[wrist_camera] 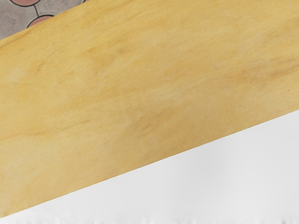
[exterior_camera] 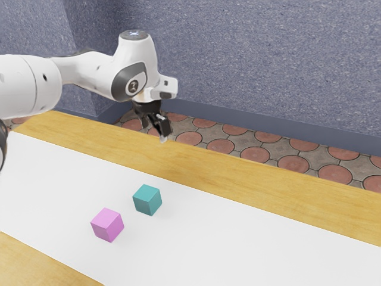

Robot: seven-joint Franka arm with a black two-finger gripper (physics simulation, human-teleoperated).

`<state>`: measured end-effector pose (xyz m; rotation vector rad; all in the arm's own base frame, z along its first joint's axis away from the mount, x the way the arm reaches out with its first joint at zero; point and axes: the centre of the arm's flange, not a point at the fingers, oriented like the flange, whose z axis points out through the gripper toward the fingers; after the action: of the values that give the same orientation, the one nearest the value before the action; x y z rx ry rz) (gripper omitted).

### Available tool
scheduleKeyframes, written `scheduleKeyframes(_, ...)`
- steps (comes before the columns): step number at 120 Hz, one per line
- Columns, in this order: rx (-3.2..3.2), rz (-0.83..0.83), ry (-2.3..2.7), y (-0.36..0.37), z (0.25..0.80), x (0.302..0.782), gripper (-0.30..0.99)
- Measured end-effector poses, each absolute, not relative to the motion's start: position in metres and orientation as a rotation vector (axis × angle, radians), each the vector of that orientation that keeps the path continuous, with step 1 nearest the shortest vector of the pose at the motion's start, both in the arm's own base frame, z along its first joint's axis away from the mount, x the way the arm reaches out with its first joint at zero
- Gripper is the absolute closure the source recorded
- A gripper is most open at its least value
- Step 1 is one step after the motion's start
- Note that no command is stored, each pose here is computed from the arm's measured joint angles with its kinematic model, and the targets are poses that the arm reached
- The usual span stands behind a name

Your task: Pick up the blue block with one arm, and put the blue block on the pink block with one arm

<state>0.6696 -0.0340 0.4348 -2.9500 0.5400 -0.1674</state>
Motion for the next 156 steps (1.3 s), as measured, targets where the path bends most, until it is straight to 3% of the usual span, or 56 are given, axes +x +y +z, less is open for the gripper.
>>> scheduleKeyframes(15,-3.071,-0.082,0.328,-0.007,0.394,0.639,0.00)
scheduleKeyframes(35,-3.177,-0.111,0.107,-0.008,0.343,0.615,0.00)
scheduleKeyframes(51,-3.196,-0.189,-0.018,-0.004,0.337,0.612,0.00)
scheduleKeyframes(77,-3.196,-0.137,-0.048,-0.003,0.329,0.568,0.00)
scheduleKeyframes(106,-3.185,-0.019,0.034,-0.002,0.304,0.560,0.00)
scheduleKeyframes(156,-3.179,0.007,0.157,-0.009,0.290,0.582,0.00)
